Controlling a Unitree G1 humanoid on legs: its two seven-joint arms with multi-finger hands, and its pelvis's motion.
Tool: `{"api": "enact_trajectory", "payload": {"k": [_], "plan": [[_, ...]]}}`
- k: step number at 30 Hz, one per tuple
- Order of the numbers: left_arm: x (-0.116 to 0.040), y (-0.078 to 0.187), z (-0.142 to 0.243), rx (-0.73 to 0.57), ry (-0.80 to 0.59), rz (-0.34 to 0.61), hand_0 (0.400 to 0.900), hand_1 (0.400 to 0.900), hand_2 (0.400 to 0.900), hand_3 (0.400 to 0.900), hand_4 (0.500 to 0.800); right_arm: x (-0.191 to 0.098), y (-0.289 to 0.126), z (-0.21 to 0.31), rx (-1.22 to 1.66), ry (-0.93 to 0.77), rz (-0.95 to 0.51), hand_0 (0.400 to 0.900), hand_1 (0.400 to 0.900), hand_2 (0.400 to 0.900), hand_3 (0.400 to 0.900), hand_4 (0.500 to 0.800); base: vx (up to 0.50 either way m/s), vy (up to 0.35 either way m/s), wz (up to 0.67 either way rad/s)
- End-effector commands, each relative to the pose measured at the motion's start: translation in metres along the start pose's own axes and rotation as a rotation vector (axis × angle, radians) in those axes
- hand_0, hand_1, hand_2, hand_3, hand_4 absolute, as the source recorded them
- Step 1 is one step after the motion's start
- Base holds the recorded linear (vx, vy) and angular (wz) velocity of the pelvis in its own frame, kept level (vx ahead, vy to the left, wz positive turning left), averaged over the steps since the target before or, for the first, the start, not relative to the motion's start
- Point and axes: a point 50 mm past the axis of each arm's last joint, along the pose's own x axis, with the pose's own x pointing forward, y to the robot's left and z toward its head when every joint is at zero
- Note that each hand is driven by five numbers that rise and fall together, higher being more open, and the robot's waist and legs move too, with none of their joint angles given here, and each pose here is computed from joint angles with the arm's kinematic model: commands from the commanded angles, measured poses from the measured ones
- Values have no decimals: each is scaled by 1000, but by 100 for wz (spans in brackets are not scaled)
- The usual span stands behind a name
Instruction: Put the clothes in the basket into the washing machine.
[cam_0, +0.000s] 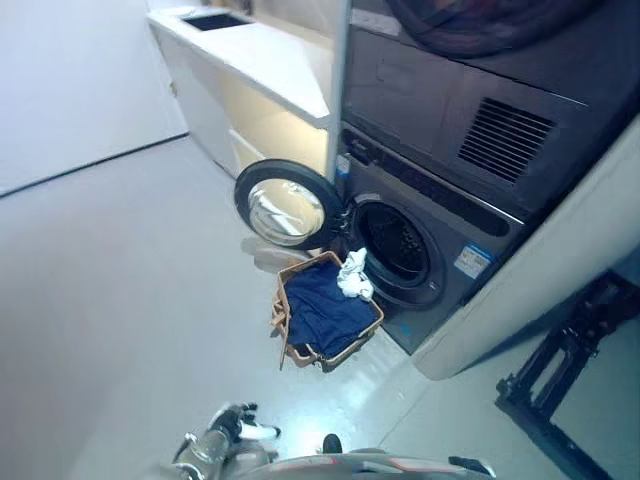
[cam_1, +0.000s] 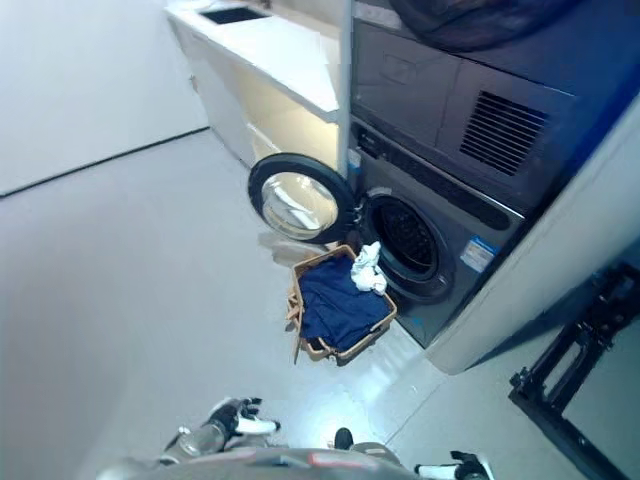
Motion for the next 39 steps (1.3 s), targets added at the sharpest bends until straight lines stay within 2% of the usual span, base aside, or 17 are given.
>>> {"api": "enact_trajectory", "payload": {"k": [1, 10, 16, 22, 28, 32, 39], "plan": [[-3, 14, -7, -21, -7, 65, 900, 900, 900, 900, 800, 2, 2, 61, 23, -228, -15, 900, 900, 900, 900, 800, 452, 62, -26], [-8, 17, -28, -15, 64, 70, 900, 900, 900, 900, 800, -2, 18, 76, -20, -286, 50, 900, 900, 900, 900, 800, 436, 176, -43], [-7, 31, -20, -8, 35, 85, 900, 900, 900, 900, 800, -1, 19, 75, -10, -276, 60, 900, 900, 900, 900, 800, 318, 281, 14], [-9, 35, -29, 13, 78, 87, 900, 900, 900, 900, 800, 0, 12, 78, -32, -277, 35, 900, 900, 900, 900, 800, 329, 191, 24], [-8, 37, -26, 43, 62, 93, 900, 900, 900, 900, 800, 0, -4, 105, -158, -349, -26, 900, 900, 900, 900, 800, 281, -69, 31], [-12, 39, -36, -3, 86, 117, 900, 900, 900, 900, 800, -1, -16, 128, -255, -393, -74, 900, 900, 900, 900, 800, 311, -159, 25], [-17, 30, -51, -34, 116, 101, 900, 900, 900, 900, 800, -3, -44, 148, -369, -414, -170, 900, 900, 900, 900, 800, 258, -244, 47]]}}
